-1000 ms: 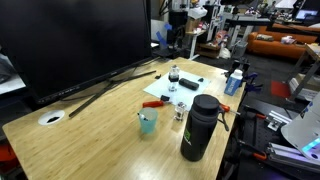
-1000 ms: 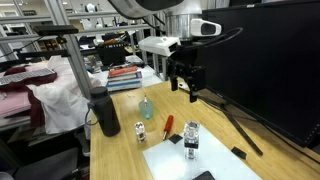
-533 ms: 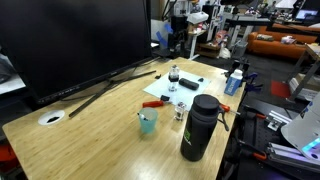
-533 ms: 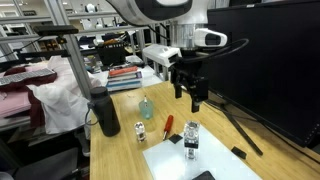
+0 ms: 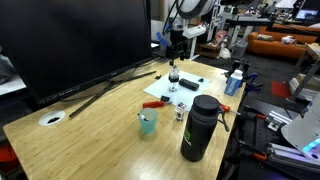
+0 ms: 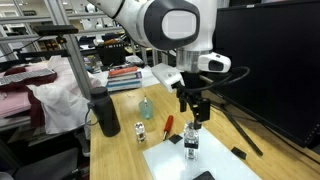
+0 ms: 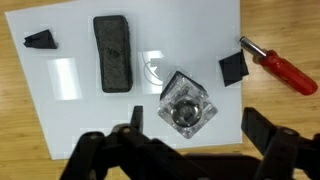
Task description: Remove the lid from the glass object on the right
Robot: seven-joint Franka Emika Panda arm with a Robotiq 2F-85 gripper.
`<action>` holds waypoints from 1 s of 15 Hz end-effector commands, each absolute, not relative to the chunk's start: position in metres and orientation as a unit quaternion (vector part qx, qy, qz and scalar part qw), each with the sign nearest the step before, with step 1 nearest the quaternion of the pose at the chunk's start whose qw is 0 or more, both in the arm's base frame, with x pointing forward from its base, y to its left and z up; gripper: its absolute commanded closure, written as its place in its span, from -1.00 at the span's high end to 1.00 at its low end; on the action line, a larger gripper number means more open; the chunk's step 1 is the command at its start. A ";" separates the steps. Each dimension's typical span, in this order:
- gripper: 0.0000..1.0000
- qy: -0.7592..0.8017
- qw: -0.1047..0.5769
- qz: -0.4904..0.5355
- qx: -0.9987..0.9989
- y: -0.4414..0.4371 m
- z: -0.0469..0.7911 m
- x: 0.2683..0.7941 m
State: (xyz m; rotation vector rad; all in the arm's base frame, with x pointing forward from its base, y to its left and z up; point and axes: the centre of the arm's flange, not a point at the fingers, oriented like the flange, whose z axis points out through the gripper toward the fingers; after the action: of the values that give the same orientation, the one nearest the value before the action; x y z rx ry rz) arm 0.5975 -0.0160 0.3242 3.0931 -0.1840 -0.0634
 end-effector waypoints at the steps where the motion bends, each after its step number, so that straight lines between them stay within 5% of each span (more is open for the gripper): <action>1: 1.00 -0.076 0.024 -0.008 0.997 -0.013 0.323 0.596; 15: 0.97 -0.121 0.024 -0.008 0.992 -0.012 0.320 0.597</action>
State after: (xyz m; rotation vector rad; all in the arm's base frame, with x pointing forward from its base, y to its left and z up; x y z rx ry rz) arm 0.5976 -0.0110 0.3211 3.0744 -0.3518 -0.0448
